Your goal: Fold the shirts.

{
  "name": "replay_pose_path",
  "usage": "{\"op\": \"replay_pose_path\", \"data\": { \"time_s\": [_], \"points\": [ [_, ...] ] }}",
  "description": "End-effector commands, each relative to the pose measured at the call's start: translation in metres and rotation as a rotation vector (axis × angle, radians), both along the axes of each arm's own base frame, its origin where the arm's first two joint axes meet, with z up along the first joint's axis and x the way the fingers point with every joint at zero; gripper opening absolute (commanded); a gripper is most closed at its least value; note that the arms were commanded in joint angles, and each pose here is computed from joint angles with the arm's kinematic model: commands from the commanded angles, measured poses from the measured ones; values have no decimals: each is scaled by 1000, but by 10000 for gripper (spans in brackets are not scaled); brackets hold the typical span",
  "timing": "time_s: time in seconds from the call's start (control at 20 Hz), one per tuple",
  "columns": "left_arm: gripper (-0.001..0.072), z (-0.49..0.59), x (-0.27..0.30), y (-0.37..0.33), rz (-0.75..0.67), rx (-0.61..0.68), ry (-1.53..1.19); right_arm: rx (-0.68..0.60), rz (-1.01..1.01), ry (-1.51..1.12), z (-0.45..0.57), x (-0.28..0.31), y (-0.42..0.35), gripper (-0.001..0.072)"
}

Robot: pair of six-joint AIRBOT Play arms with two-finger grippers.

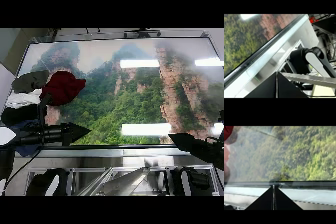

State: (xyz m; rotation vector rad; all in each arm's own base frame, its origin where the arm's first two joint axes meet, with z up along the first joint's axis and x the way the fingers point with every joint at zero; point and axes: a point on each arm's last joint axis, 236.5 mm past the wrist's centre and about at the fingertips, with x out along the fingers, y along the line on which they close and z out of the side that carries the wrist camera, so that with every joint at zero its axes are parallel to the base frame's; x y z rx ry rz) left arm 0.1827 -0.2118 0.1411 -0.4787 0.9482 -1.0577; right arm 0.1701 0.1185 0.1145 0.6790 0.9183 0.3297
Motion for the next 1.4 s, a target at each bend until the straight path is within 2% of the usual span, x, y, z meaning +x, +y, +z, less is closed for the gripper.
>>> {"op": "replay_pose_path", "data": {
  "time_s": [0.0, 0.65, 0.85, 0.95, 1.0, 1.05, 1.1, 1.15, 1.35],
  "points": [
    [20, 0, 0, 0, 0, 0, -1, 0, 0, 0, 0, 0, 0, 32],
    [20, 0, 2, 0, 7, -1, -4, 0, 0, 0, 0, 0, 0, 32],
    [20, 1, 18, 4, 65, 6, -45, 1, -4, -5, 1, 1, 0, 32],
    [20, -9, 51, 23, 191, 94, -117, 1, -9, -10, 1, 3, -1, 32],
    [27, -20, 74, 49, 276, 208, -163, 2, -19, -24, 3, 6, -2, 35],
    [303, -28, 101, 82, 372, 324, -189, 0, -25, -37, 5, 9, -4, 66],
    [591, -29, 128, 117, 476, 399, -204, -9, -31, -54, 6, 12, -6, 252],
    [703, -28, 148, 146, 550, 450, -211, -26, -44, -64, 6, 15, -10, 430],
    [701, -42, 224, 268, 819, 565, -159, -111, -108, -61, -4, 27, -34, 445]
  ]
}}
